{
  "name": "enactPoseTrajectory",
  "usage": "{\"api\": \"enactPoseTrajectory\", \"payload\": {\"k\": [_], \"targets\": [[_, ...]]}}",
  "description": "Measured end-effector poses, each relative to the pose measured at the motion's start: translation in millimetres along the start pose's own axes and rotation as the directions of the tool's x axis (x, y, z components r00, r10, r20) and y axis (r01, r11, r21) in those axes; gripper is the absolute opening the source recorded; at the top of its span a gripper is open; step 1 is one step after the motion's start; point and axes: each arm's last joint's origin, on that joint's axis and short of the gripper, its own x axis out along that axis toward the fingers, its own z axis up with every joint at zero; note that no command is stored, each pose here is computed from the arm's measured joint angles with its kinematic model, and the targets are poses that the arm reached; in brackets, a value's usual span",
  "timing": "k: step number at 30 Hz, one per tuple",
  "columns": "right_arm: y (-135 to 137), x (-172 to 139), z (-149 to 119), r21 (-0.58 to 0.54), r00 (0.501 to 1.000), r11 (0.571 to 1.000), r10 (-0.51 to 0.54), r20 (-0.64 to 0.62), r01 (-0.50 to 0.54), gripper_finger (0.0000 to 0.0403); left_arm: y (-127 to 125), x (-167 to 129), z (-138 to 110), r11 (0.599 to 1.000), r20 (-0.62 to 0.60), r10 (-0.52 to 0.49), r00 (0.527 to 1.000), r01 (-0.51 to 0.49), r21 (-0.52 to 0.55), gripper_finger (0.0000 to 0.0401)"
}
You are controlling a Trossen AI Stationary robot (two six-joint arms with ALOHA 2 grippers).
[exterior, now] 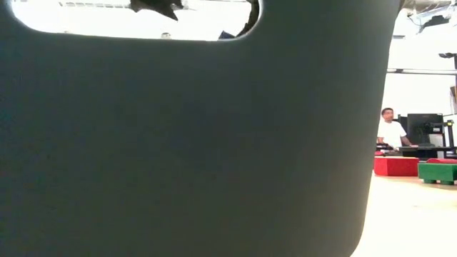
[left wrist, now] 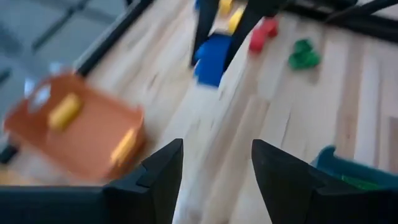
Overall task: Sort blocks
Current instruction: Put the blue game piece into the large orange bin
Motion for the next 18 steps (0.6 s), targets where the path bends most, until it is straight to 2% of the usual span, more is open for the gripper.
{"api": "enactPoseTrajectory", "payload": {"k": [4, 7, 14, 18], "targets": [[3, -13, 17, -0.028, 0.991, 0.999, -0.014, 0.135, 0.018, 0.0082, -8, 6, 13, 0.986, 0.108, -0.077, 0.991, 0.059, 0.155, 0.0196], [5, -21, 24, -0.04, 0.981, 0.999, -0.011, 0.193, 0.019, 0.0082, -13, 11, 20, 0.97, 0.167, -0.098, 0.981, 0.057, 0.237, 0.0205], [7, -28, 25, -0.043, 0.982, 0.999, -0.005, 0.191, 0.013, 0.0082, -7, 23, 28, 0.987, 0.215, -0.037, 0.976, 0.003, 0.159, 0.0219], [10, -28, 26, -0.052, 0.98, 0.999, 0.003, 0.197, 0.007, 0.0082, -4, 24, 32, 0.99, 0.24, -0.044, 0.97, 0.011, 0.137, 0.022]]}}
